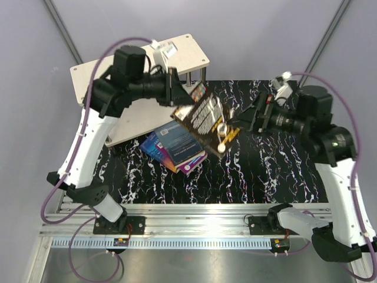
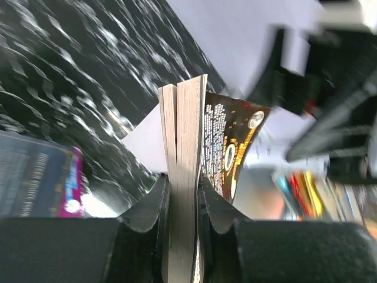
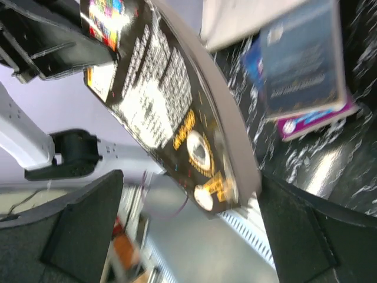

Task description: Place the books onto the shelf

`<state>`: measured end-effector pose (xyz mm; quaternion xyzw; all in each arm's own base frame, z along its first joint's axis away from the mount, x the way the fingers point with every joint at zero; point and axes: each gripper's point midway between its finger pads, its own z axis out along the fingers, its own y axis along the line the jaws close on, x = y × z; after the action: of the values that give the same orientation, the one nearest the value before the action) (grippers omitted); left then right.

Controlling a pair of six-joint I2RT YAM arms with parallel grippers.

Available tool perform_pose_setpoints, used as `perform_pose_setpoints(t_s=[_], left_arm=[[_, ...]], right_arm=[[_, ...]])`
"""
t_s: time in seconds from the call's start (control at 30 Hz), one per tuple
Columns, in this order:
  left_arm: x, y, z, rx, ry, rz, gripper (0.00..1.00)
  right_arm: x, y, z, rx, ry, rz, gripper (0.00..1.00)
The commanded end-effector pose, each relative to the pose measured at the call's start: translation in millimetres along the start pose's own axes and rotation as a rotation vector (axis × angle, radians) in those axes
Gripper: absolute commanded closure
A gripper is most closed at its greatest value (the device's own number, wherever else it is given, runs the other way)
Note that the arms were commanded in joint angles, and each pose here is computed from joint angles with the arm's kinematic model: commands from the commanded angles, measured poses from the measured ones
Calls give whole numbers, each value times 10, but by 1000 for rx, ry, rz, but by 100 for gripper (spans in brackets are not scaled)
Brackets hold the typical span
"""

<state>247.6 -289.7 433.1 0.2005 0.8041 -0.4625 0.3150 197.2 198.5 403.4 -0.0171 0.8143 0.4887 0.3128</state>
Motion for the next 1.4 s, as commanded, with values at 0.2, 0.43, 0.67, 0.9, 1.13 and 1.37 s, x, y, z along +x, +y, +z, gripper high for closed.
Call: perform_pose_setpoints(t_s=[0.2,0.43,0.67,0.9,1.13,1.37], left_arm=[[-1541,1025,-954,-409,-677,-206,100],[-1987,1314,-1327,-450,-869,-190,100],[-1899,1758,-1497,-583,-867,-287,100],[-1516,2237,-1290,-698,-714,-329,93],[-1320,2516,-1393,-812,-651,-337,56],[-1020,2770,-1857,-1052,-623,-450,1]], right_arm=[[-31,232,-682,120,-217,-13,0],[228,84,-659,120,-169,58,0],[227,29,-669,151,-171,55,0],[236,-4,-615,147,-158,60,0],[258,-36,-546,139,-133,77,0],[284,-53,-524,141,-115,88,0]])
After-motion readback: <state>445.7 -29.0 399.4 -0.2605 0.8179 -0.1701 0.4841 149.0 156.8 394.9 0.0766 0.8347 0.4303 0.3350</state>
